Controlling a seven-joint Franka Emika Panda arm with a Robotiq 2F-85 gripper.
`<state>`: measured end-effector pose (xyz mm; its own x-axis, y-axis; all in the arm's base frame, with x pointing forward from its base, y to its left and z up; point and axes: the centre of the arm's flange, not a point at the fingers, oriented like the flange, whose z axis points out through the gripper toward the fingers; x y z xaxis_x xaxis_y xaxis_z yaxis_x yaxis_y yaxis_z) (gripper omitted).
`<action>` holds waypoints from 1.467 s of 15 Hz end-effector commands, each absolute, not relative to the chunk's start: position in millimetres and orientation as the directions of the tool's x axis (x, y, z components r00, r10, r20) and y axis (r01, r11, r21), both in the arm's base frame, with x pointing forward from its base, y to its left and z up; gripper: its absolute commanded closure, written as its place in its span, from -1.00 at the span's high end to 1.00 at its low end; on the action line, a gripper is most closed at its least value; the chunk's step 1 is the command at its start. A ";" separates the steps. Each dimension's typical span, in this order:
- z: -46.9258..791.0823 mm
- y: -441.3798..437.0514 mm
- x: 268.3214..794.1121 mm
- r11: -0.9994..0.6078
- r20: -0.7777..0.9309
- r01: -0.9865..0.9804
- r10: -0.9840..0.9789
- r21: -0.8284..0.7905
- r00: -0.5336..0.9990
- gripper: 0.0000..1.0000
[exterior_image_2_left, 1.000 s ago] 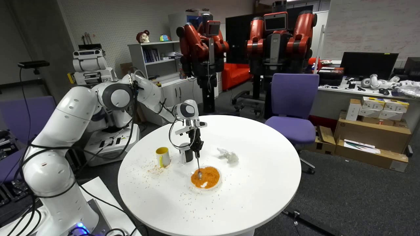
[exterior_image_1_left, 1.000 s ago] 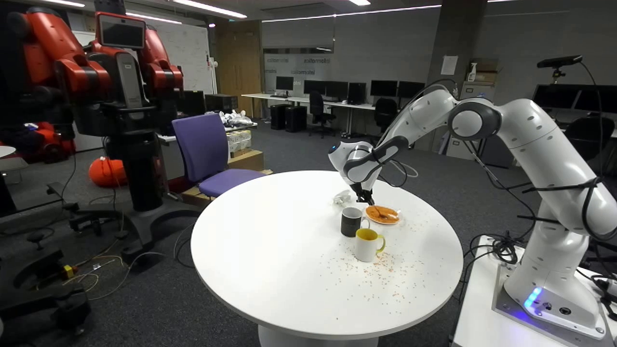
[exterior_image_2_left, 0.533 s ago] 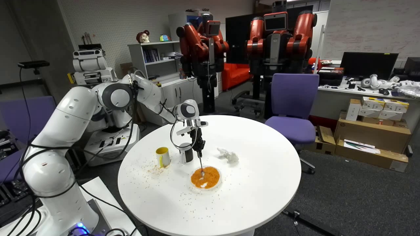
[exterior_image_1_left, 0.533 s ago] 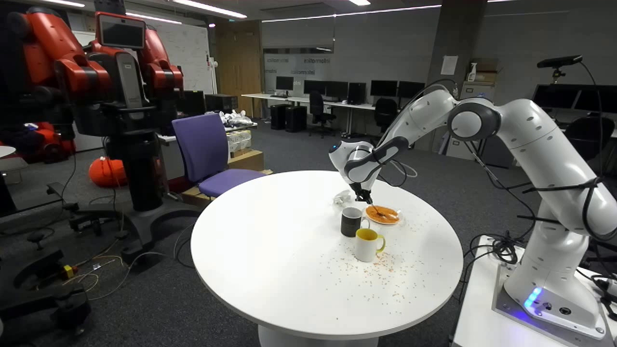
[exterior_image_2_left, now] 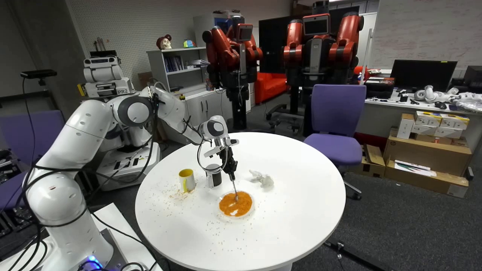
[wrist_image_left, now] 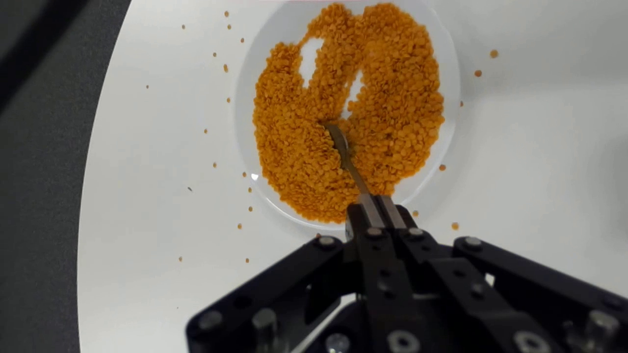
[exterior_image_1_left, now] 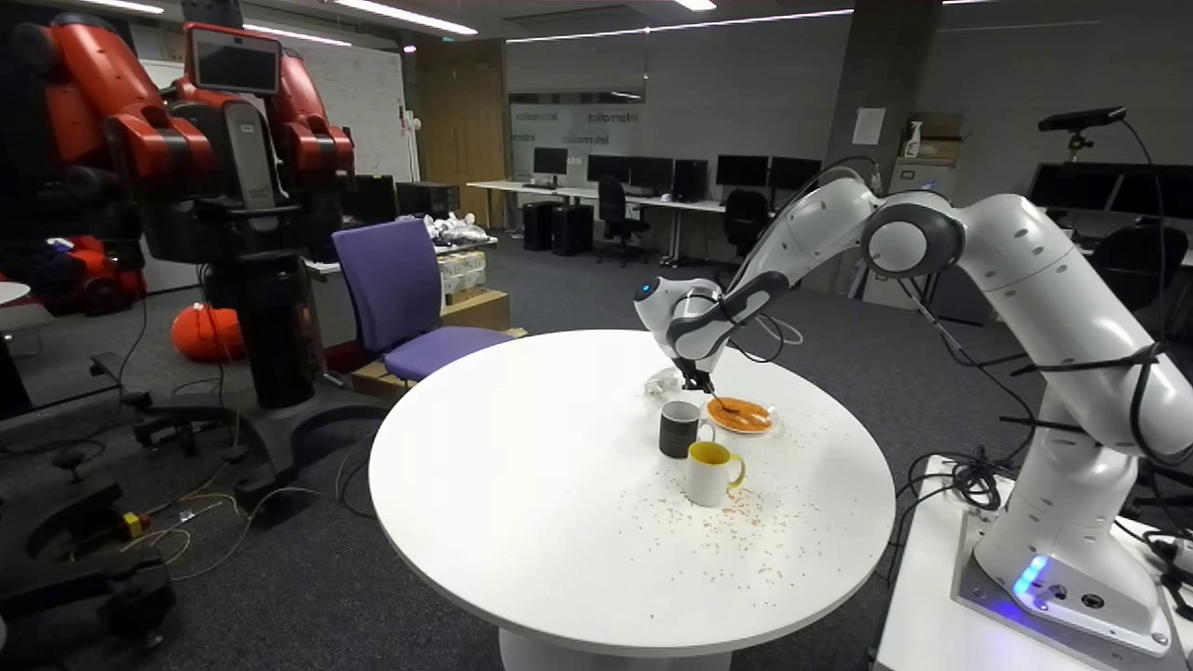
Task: Use the spoon to take some of the contents of the bowl and place in the cup
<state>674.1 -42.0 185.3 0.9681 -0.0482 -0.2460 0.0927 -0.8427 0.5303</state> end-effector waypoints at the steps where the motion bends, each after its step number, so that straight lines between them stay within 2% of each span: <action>1: 169.7 -38.4 670.6 -0.817 -0.203 0.089 -0.035 0.570 0.979 -0.99; 11: 141.7 -21.7 652.8 -0.710 -0.208 0.166 0.029 0.684 0.978 -0.99; 22: 141.7 -2.7 643.7 -0.672 -0.206 0.187 0.051 0.717 0.977 -0.99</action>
<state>655.7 -8.9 137.4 0.9707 0.0377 -0.2372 0.2009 -0.6687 0.7159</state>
